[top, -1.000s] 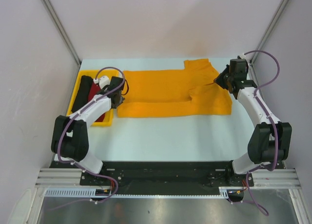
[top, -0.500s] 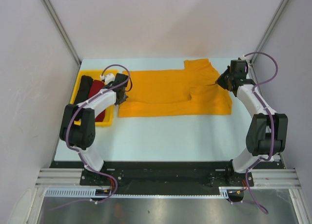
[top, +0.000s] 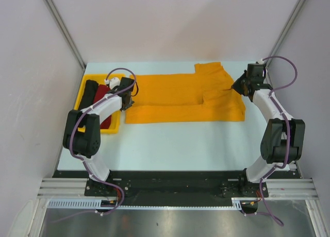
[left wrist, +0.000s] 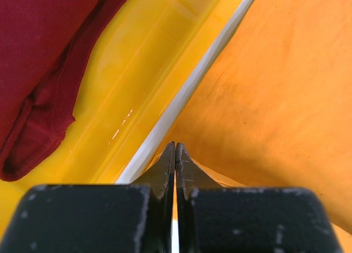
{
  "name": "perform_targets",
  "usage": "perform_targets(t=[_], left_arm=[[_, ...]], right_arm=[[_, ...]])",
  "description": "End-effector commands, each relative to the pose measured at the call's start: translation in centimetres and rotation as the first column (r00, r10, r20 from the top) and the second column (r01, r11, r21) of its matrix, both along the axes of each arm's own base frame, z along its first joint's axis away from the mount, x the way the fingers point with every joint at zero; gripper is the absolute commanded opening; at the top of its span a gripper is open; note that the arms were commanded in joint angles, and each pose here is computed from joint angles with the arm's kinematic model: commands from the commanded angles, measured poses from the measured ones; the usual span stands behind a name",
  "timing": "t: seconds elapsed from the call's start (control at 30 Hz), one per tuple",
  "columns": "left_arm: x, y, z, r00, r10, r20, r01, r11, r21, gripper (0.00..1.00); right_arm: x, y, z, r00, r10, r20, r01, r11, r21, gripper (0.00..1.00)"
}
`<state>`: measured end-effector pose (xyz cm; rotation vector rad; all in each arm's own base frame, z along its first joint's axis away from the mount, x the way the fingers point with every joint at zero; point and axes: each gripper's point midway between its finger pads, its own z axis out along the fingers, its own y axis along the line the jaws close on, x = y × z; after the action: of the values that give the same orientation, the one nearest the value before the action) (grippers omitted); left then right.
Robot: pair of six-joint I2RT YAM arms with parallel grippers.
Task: Roll the t-shirts
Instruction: Fold the T-shirt at the center of the board.
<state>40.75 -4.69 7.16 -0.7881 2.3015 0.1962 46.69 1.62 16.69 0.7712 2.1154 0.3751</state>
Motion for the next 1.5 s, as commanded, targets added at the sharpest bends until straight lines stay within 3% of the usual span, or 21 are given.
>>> perform_targets(t=[0.0,0.23,0.33,0.37,0.4,0.43,0.47,0.57,0.6,0.63,0.83,0.97,1.47], left_arm=[[1.7,0.1,1.5,0.999,-0.015,0.048,0.015,1.000,-0.001,0.00],[2.2,0.0,1.4,0.998,-0.039,0.054,0.040,0.999,-0.014,0.00],[2.5,0.1,2.7,0.995,-0.060,0.085,0.063,0.998,-0.032,0.65],[2.8,0.0,4.6,0.988,-0.072,0.136,0.078,0.996,-0.036,0.91],[2.7,-0.5,5.4,0.982,-0.100,0.161,0.110,0.993,-0.052,0.93],[2.1,-0.5,5.8,0.979,-0.113,0.172,0.124,0.991,-0.055,0.95],[1.5,-0.6,8.2,0.967,-0.113,0.230,0.131,0.989,-0.068,0.95],[-1.5,-1.9,7.9,0.958,-0.135,0.255,0.175,0.974,-0.142,0.87],[-3.5,-2.9,8.6,0.934,-0.152,0.323,0.217,0.961,-0.173,0.76],[-4.6,-3.6,7.2,0.939,-0.162,0.303,0.230,0.952,-0.204,0.69],[-7.9,-6.4,3.9,0.942,-0.195,0.272,0.268,0.927,-0.263,0.53],[-9.0,-7.1,2.3,0.950,-0.195,0.245,0.261,0.926,-0.274,0.47],[-7.9,-4.5,-0.1,0.973,-0.126,0.195,0.169,0.960,-0.223,0.52]], right_arm=[[1.6,-0.3,2.7,0.996,0.009,0.090,-0.009,1.000,-0.007,0.00],[2.6,0.2,2.3,0.993,0.054,0.107,-0.056,0.998,0.011,0.03],[3.2,0.4,2.5,0.993,0.081,0.086,-0.082,0.997,0.008,0.32],[3.5,0.2,3.6,0.992,0.076,0.096,-0.077,0.997,0.001,0.47],[3.1,0.0,3.5,0.995,0.062,0.072,-0.061,0.998,-0.005,0.51],[2.7,0.0,4.1,0.996,0.053,0.076,-0.052,0.999,-0.009,0.58],[2.2,-0.1,4.3,0.997,0.039,0.063,-0.038,0.999,-0.010,0.60],[-0.5,-1.3,3.5,1.000,-0.021,-0.021,0.020,0.999,-0.028,0.60],[-3.6,-2.2,1.0,0.993,-0.068,-0.093,0.070,0.998,0.012,0.56],[-4.7,-2.4,0.1,0.991,-0.077,-0.114,0.081,0.996,0.025,0.53],[-11.0,-4.3,-4.1,0.968,-0.158,-0.194,0.166,0.986,0.027,0.43],[-12.8,-5.3,-6.1,0.962,-0.175,-0.208,0.195,0.977,0.081,0.39],[-11.9,-6.4,-10.9,0.944,-0.189,-0.272,0.241,0.955,0.175,0.39]])
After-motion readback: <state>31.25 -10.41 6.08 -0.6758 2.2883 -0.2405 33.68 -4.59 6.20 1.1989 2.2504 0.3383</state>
